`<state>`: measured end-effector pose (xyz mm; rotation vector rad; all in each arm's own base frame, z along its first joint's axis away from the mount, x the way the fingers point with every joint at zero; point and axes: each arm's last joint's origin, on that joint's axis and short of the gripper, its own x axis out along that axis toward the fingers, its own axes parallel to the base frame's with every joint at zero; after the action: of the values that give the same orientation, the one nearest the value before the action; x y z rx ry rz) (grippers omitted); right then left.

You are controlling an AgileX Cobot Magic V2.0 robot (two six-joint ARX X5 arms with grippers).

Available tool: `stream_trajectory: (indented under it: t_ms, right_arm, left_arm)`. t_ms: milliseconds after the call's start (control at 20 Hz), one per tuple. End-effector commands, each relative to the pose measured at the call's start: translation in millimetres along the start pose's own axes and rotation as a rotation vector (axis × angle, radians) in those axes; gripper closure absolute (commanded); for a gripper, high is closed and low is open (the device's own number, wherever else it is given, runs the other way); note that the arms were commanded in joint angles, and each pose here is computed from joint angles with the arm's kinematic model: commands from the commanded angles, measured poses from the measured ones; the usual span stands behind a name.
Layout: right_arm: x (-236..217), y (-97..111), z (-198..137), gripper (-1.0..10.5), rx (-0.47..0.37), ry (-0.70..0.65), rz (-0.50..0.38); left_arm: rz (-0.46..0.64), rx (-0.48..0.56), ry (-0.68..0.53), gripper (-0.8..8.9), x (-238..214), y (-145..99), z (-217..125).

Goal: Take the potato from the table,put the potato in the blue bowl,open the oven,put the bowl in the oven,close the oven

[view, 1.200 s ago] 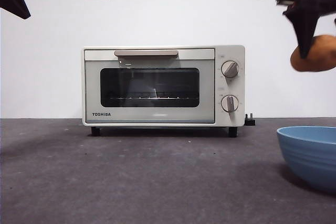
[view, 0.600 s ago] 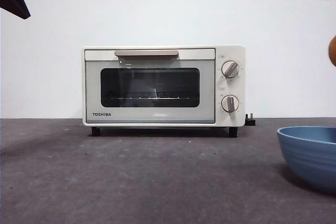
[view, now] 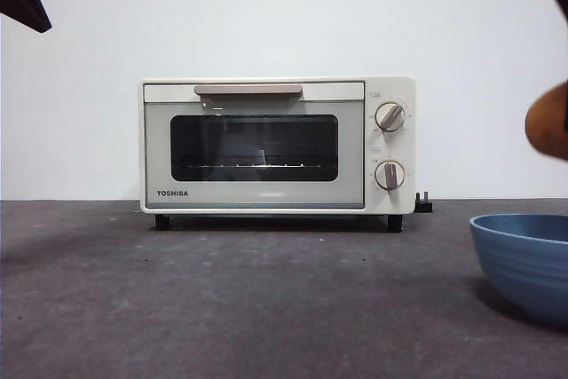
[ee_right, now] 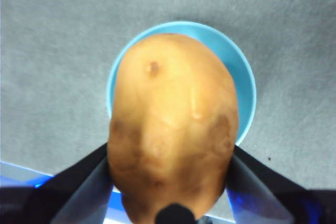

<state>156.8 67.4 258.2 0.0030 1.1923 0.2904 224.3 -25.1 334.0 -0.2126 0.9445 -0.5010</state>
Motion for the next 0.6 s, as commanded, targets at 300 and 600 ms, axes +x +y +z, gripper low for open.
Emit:
stream_trajectory:
  t_ms: [300, 600]
  right_arm:
    - [41, 1, 18, 8.9, 0.010, 0.102, -0.021]
    - [61, 1, 25, 5.6, 0.014, 0.150, -0.032]
  left_arm:
    - [-0.007, 0.010, 0.003, 8.19, 2, 0, 0]
    - [-0.007, 0.010, 0.003, 8.19, 2, 0, 0]
